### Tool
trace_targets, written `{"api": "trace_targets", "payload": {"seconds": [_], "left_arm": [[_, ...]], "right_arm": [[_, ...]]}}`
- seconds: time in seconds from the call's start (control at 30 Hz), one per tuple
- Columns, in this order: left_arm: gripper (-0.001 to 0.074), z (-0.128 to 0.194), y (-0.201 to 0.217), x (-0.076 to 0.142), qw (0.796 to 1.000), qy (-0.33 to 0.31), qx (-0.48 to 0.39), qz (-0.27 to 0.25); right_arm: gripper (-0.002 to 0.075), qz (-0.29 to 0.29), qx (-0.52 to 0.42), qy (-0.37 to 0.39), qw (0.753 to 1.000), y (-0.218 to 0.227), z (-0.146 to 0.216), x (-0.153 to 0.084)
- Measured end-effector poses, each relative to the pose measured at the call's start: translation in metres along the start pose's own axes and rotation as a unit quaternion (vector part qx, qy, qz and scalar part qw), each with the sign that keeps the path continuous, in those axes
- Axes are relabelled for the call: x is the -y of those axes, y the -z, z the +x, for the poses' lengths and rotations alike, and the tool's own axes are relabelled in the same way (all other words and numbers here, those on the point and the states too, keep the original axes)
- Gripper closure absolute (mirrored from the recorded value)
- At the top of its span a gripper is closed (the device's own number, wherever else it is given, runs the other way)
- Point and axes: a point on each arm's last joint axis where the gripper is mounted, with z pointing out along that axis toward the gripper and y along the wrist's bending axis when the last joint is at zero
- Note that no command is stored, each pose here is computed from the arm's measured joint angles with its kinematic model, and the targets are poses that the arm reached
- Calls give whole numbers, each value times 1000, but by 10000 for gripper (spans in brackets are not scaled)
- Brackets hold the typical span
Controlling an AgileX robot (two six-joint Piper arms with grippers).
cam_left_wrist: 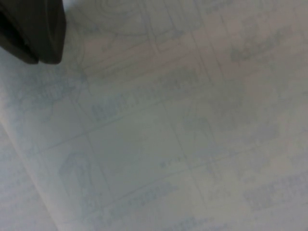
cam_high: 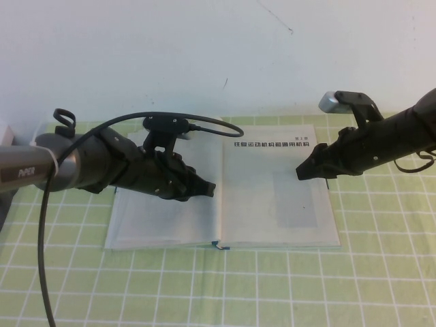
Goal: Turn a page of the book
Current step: Open the closed book
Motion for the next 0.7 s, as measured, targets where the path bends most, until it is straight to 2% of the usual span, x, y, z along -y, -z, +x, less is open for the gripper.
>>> {"api": "trace_targets", "payload": {"seconds": [0.2, 0.7], "left_arm": [[738, 0, 0, 0, 1000, -2, 0, 1], [738, 0, -1, 0, 1000, -5, 2, 3]], "right_arm": [[313, 26, 9, -16, 1000, 0, -1, 5], [313, 30, -15, -27, 999, -11, 7, 14]]}}
